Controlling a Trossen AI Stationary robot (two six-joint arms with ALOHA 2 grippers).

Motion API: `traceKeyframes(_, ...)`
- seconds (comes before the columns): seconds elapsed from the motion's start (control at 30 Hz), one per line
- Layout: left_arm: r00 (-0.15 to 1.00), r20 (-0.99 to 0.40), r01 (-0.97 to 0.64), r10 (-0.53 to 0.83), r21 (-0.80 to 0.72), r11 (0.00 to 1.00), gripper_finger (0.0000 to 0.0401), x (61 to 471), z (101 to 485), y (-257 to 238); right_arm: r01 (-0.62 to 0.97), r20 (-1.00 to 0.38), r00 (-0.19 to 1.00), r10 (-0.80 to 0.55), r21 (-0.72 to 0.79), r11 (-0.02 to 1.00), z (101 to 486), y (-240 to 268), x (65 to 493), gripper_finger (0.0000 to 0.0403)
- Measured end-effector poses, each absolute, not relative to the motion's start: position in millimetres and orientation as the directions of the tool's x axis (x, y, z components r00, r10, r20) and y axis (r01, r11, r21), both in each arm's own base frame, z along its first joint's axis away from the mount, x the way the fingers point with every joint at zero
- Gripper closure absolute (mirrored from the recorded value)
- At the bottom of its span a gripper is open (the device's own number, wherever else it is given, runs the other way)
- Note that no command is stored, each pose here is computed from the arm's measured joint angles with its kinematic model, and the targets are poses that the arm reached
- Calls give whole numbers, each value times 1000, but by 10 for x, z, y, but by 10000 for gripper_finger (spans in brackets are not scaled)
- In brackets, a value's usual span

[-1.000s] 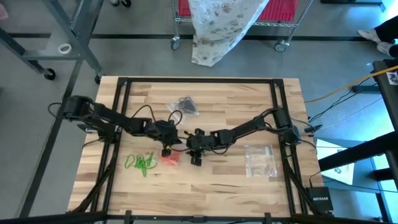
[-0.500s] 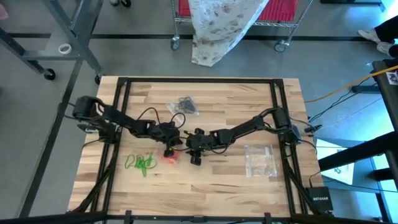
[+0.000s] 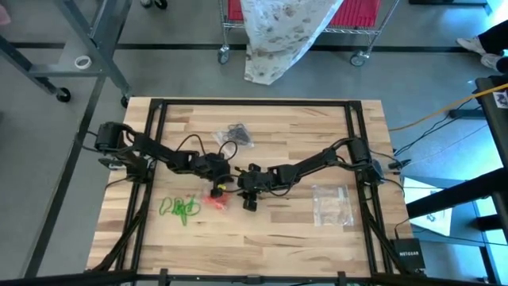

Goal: Sort rubber bands
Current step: Close the transparent zip bag

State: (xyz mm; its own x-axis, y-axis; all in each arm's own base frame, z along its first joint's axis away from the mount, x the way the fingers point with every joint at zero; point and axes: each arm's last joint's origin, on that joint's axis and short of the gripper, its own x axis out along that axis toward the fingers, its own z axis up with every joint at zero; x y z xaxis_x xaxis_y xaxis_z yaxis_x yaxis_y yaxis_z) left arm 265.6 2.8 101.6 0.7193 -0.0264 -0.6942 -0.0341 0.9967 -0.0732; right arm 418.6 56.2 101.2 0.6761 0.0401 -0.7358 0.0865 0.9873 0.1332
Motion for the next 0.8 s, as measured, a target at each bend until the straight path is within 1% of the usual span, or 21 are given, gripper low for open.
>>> traceKeyframes(0.1,718,-694,-12,-58,-96,995,400,2670,987,-2,87,-736,676,40,133,987,1011,562,4185,240)
traceKeyframes(0.3,717,-695,-8,-64,-99,995,400,2666,998,-16,87,-737,675,40,133,987,1007,562,4184,240)
traceKeyframes(0.43,713,-700,-32,-27,-70,997,400,2628,1068,0,86,-738,673,41,134,987,1006,562,4183,240)
traceKeyframes(0.53,670,-742,-49,1,-43,998,400,2570,1067,31,82,-740,671,48,139,987,1004,564,4181,240)
traceKeyframes(0.63,653,-757,-62,2,-50,997,400,2556,1059,37,81,-744,666,49,138,987,1001,564,4177,240)
traceKeyframes(0.73,687,-727,-63,-16,-81,995,400,2585,1082,17,82,-746,664,49,138,987,1000,564,4175,240)
traceKeyframes(0.8,729,-684,-60,-21,-94,994,400,2626,1119,6,83,-747,663,49,138,987,998,564,4174,240)
